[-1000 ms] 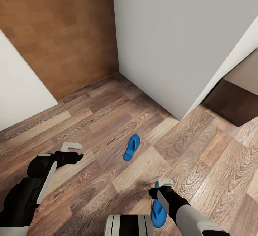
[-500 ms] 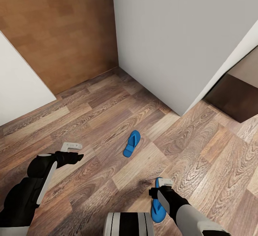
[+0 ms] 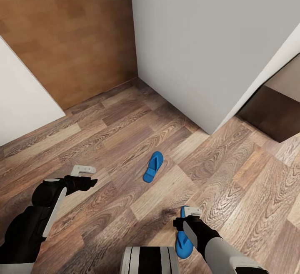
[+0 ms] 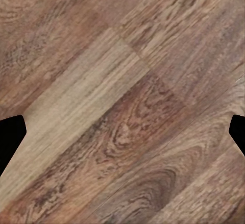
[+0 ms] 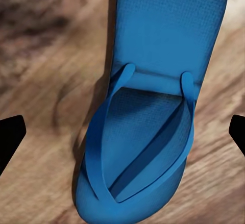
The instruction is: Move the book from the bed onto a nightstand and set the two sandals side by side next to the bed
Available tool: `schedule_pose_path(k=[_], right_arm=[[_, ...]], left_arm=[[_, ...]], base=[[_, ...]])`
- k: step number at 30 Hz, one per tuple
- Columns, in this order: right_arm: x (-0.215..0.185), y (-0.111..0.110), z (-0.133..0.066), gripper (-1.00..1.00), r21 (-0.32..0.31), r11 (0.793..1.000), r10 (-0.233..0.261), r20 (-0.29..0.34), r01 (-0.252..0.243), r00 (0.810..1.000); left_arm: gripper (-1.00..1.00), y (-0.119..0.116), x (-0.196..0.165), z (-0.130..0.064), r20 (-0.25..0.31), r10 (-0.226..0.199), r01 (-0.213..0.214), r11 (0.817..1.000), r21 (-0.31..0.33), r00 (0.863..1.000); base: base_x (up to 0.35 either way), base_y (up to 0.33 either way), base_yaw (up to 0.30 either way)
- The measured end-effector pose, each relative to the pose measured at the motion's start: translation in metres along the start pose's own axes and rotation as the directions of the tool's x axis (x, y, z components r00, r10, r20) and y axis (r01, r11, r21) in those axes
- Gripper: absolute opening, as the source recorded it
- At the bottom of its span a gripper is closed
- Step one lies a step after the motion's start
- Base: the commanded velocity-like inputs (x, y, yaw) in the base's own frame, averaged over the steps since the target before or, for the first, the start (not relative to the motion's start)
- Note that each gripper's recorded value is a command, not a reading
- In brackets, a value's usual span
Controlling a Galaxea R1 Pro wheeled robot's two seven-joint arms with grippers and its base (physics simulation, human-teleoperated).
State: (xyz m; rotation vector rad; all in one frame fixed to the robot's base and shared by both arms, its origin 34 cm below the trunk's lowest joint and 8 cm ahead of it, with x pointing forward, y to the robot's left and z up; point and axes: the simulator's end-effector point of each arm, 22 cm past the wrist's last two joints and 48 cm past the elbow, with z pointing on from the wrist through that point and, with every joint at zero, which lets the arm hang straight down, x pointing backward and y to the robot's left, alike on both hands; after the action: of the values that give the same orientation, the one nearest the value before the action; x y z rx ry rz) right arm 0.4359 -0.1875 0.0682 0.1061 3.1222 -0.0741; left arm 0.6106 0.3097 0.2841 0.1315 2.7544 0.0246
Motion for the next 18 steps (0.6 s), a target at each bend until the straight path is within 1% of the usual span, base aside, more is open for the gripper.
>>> schedule_pose_path(k=[9,18], right_arm=[[0.014,-0.001,0.012,1.0,0.002,1.0,-0.001,-0.032,0.002,0.999],[0.014,-0.001,0.012,1.0,0.004,1.0,-0.001,-0.032,0.001,1.0]], left_arm=[[1.0,-0.001,0.013,0.014,-0.032,0.001,-0.001,1.0,0.002,0.999],[1.0,-0.001,0.013,0.014,-0.032,0.001,-0.001,1.0,0.002,0.999]], base=[[0.0,0.0,0.0],[0.0,0.0,0.0]])
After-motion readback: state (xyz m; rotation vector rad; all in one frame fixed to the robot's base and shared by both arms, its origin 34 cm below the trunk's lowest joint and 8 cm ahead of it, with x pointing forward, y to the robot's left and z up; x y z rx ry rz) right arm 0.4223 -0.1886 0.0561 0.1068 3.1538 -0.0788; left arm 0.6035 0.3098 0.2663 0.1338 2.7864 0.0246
